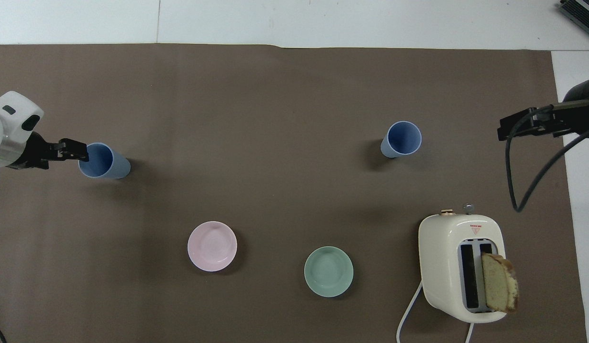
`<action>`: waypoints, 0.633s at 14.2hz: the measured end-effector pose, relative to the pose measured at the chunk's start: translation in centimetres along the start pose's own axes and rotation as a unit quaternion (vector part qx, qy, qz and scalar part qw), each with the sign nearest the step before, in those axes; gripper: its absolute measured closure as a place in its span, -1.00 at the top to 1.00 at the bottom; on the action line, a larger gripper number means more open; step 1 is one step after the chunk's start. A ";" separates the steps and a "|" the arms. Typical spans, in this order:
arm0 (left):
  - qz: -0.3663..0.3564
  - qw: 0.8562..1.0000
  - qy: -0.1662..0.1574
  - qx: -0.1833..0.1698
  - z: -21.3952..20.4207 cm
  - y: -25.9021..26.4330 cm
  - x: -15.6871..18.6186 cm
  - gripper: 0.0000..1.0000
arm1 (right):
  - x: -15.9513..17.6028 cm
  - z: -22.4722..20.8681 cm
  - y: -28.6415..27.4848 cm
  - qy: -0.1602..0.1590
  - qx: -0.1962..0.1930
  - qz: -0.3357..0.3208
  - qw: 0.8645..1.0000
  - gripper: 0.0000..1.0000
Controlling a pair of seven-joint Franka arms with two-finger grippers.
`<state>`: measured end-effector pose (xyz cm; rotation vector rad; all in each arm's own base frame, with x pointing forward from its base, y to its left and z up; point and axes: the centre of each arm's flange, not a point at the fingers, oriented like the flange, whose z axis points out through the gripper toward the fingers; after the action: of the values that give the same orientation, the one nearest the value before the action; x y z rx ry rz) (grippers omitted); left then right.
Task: Stack blue cups with both arms
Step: 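Reach the left gripper to the nearby blue cup and grasp it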
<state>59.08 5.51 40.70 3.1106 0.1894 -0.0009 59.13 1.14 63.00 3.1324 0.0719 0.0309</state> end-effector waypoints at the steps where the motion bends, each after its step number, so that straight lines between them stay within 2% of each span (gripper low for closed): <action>1: 0.000 1.000 -0.002 0.000 0.6 0.1 -0.2 1.00 | 0.0 0.0 0.0 0.000 0.000 0.000 1.000 1.00; 5: 0.002 1.000 0.004 0.000 2.7 0.4 -0.6 0.97 | 0.0 0.0 0.0 0.000 0.000 0.000 1.000 1.00; 7: 0.001 1.000 0.002 0.000 3.2 0.4 -0.8 0.55 | 0.0 0.0 0.0 0.000 0.000 0.000 1.000 1.00; 8: 0.001 1.000 0.003 0.000 3.2 0.4 -0.8 0.21 | 0.0 0.0 0.0 0.000 0.000 0.000 1.000 1.00; 9: 0.002 1.000 0.004 0.000 3.2 0.5 -0.7 0.00 | 0.0 0.0 0.0 0.000 0.000 0.000 1.000 1.00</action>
<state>58.41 4.87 37.52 3.1107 0.1838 0.0106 59.13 1.15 63.00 3.1324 0.0720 0.0309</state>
